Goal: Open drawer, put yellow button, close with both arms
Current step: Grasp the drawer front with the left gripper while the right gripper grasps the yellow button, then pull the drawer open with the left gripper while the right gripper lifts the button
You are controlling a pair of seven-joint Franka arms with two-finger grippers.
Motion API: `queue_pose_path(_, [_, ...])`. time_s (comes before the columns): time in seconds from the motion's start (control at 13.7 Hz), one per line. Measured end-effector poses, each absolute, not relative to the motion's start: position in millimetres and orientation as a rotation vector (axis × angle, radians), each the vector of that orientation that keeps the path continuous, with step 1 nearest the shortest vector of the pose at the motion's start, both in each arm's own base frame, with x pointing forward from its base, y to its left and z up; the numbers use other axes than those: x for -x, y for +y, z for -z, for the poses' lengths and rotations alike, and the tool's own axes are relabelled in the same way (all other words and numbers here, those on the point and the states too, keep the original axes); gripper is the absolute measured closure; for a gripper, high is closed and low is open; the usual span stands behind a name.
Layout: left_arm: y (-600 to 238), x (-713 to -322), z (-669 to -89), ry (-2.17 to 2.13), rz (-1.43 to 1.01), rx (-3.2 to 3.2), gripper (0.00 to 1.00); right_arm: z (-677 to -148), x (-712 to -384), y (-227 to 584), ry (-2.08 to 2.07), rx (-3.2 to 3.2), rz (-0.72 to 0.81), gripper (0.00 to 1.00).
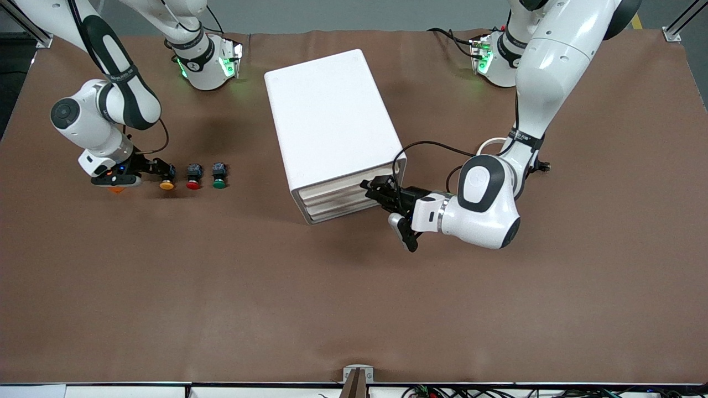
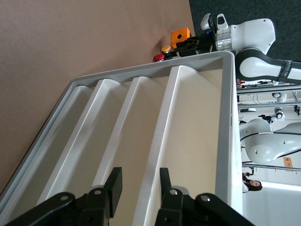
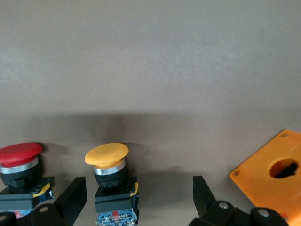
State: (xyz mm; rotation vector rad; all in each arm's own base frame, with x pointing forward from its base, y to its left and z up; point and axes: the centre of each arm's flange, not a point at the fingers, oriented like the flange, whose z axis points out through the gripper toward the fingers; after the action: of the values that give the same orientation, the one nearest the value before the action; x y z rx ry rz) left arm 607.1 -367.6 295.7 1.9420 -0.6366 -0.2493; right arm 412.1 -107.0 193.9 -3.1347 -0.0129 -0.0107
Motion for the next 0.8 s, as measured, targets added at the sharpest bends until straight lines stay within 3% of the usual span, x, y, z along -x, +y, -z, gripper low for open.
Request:
queue_pose_path(0.15, [-372, -604, -295, -0.643, 0.254, -1.94, 0.71, -187, -410, -101, -0.032, 3.131, -0.009, 0.0])
queue_pose_path(0.44, [-377, -600, -292, -0.649, 0.267, -1.938, 0.72, -181, -404, -88, -0.074, 3.125, -0.038, 0.0])
queue_pose_path(0.58, [-378, -600, -293, -0.662, 0.26, -1.932, 0.86, -180, -403, -85, -0.084, 3.123, -0.044, 0.0])
queue_pose_path(0.8, [-378, -600, -293, -0.671, 0.255, -1.928, 0.86, -175, -399, -84, -0.088, 3.123, -0.047, 0.0])
